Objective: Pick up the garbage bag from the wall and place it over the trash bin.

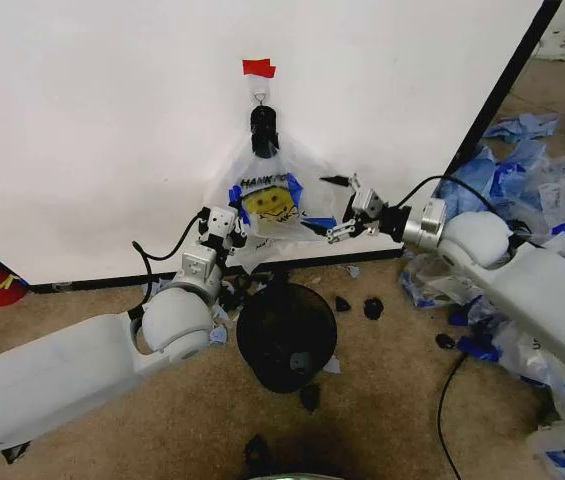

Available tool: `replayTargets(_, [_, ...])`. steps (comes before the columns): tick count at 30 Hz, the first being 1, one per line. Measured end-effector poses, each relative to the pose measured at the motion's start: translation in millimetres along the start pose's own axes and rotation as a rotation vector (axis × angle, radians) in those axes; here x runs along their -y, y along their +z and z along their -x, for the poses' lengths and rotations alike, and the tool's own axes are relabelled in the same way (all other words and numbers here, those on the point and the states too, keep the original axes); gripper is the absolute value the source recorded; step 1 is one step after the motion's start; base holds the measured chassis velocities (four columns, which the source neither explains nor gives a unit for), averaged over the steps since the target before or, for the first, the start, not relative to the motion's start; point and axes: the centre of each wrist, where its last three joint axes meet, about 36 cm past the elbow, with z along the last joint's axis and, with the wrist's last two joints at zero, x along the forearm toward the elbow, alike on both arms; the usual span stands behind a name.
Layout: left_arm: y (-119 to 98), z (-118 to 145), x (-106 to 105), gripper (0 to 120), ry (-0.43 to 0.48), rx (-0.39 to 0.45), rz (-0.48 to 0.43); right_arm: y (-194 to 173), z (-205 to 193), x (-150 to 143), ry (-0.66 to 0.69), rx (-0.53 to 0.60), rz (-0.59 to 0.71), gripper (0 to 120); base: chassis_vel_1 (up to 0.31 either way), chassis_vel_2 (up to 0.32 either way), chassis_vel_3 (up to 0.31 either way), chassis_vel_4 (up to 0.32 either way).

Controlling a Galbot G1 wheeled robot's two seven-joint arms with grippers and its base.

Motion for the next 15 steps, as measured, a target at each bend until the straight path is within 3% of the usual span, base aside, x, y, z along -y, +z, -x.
replayTargets(11, [-1, 3, 9, 0, 0.021, 0.006, -0.008, 20, -5, -14, -0.008, -0.033, 0.029, 52, 0.000, 0.000, 0.000, 0.000])
replayTargets(15, [-1, 3, 13, 0, 0.029, 0.006, -0.011, 26, -4, -15, 0.001, -0.047, 0.034, 45, 0.000, 0.000, 0.000, 0.000])
